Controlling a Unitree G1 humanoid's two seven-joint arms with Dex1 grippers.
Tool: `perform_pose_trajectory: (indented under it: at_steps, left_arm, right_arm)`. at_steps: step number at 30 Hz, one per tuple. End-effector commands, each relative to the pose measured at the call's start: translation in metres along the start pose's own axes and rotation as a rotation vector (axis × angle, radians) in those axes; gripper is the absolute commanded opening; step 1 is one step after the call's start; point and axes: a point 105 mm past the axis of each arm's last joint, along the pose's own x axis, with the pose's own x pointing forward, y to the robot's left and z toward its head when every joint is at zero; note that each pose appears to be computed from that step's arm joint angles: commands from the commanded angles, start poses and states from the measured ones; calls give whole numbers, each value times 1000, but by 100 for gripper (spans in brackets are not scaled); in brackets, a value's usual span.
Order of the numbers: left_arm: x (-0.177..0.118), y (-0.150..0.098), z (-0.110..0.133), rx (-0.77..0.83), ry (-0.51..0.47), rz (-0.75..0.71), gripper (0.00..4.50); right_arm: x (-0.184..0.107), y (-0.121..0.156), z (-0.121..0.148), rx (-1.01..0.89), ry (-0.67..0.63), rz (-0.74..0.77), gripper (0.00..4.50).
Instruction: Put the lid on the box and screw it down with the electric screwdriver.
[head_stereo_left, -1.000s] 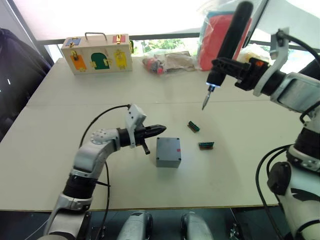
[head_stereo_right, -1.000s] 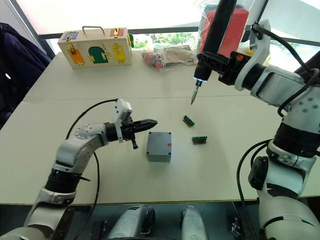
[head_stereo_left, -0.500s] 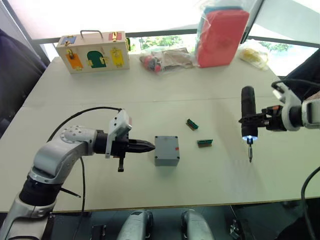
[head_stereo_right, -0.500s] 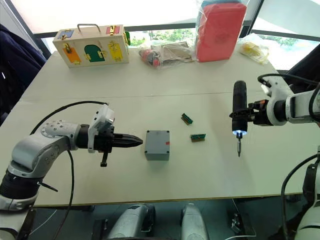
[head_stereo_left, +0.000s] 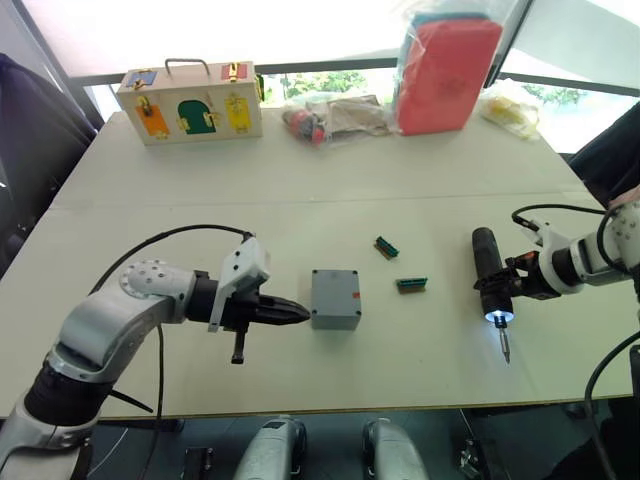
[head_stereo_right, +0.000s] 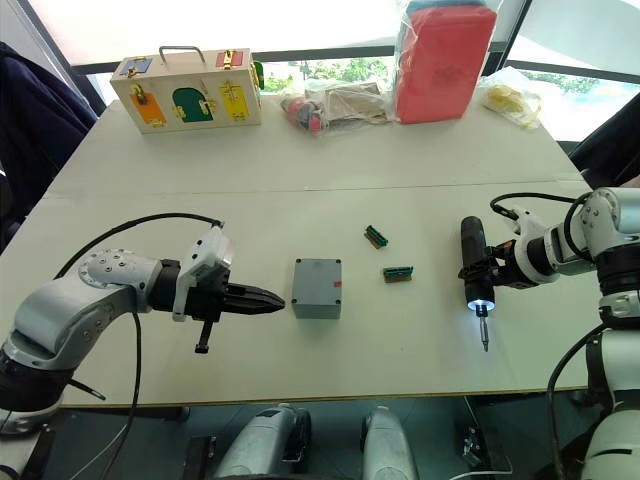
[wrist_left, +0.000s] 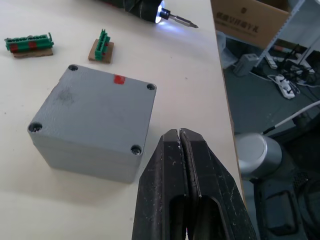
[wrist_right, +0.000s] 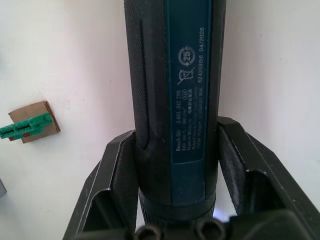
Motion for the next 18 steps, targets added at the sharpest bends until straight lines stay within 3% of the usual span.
perform_pose_trajectory:
  at_steps: [1,4,6,13,15,18]
  left_arm:
    - [-3,-1,4,21,-10,23,0]
    - [-7,2,1,5,-8,47,0]
    - [-12,4,0,-11,-14,69,0]
    - [-35,4,-6,-89,-18,130,0]
    - [-41,-1,-12,-123,-4,135,0]
    - [-46,-10,-20,-181,11,134,0]
  right_arm:
    - [-1,-3,7,-58,-25,-36,312]
    - [-4,-6,12,-94,-49,-63,416]
    - [-11,-4,20,-119,-94,-52,445]
    - [-70,43,56,-420,-402,100,445]
    - [-86,71,50,-574,-509,219,445]
    - [-97,115,17,-777,-633,440,445]
